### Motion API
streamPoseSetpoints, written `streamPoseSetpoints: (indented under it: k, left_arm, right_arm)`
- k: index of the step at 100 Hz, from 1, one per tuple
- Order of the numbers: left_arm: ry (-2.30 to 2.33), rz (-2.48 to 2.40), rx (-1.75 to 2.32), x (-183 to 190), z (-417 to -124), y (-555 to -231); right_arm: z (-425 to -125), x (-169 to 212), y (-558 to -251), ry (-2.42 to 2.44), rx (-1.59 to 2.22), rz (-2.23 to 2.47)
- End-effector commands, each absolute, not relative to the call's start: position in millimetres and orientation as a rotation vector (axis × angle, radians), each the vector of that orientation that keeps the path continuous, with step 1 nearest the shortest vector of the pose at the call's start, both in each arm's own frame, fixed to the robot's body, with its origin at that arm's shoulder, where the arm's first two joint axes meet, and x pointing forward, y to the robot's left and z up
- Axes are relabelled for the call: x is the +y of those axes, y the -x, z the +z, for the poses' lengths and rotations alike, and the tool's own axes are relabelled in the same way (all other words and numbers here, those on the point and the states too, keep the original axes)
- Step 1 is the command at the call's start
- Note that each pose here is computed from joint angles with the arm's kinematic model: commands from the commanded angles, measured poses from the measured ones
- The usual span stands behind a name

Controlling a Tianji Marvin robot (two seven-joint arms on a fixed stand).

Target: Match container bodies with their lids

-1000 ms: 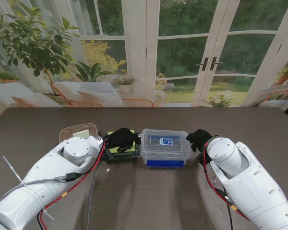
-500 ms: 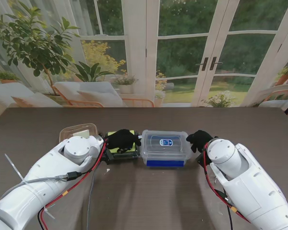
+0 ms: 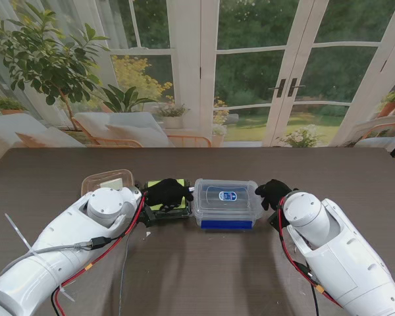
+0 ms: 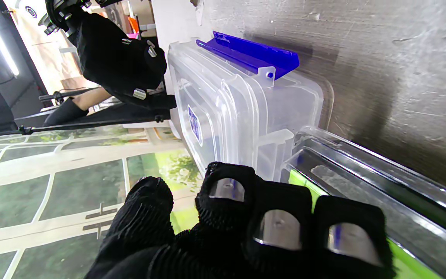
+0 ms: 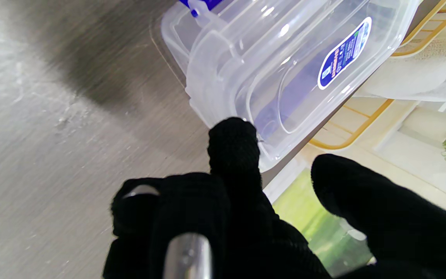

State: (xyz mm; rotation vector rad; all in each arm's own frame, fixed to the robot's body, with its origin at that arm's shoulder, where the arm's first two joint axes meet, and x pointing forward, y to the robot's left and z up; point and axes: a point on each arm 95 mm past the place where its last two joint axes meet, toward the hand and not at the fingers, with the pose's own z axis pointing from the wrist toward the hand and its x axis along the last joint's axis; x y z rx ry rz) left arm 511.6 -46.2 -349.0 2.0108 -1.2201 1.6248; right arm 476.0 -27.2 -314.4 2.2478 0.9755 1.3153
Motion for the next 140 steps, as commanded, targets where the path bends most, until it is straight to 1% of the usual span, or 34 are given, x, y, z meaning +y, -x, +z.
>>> streamPoseSetpoints:
  k: [1,27,55,105,140]
  left_arm:
    - [-1.999,1.584,-1.237,-51,-352,-507]
    - [-2.006,1.585,-1.244,-49,-352,-505]
    - [-2.016,1.627,-1.243,-44,-341,-504]
    - [-2.059,1.581,-1.26,-34,-343,-501]
    - [-2.058,1.633,-1.237,-33,-339,-499]
  right_arm:
    - [-321,-11,-471,-2.281,1.02,1.335]
    - [-322,-8,-472,-2.266,1.039,1.332]
    - [-324,-7,-470,-2.265,1.049,1.323]
    - [-325,-6,-469,-2.268,1.059,1.317]
    - [-324,-6,-469,-2.265,1.058,1.323]
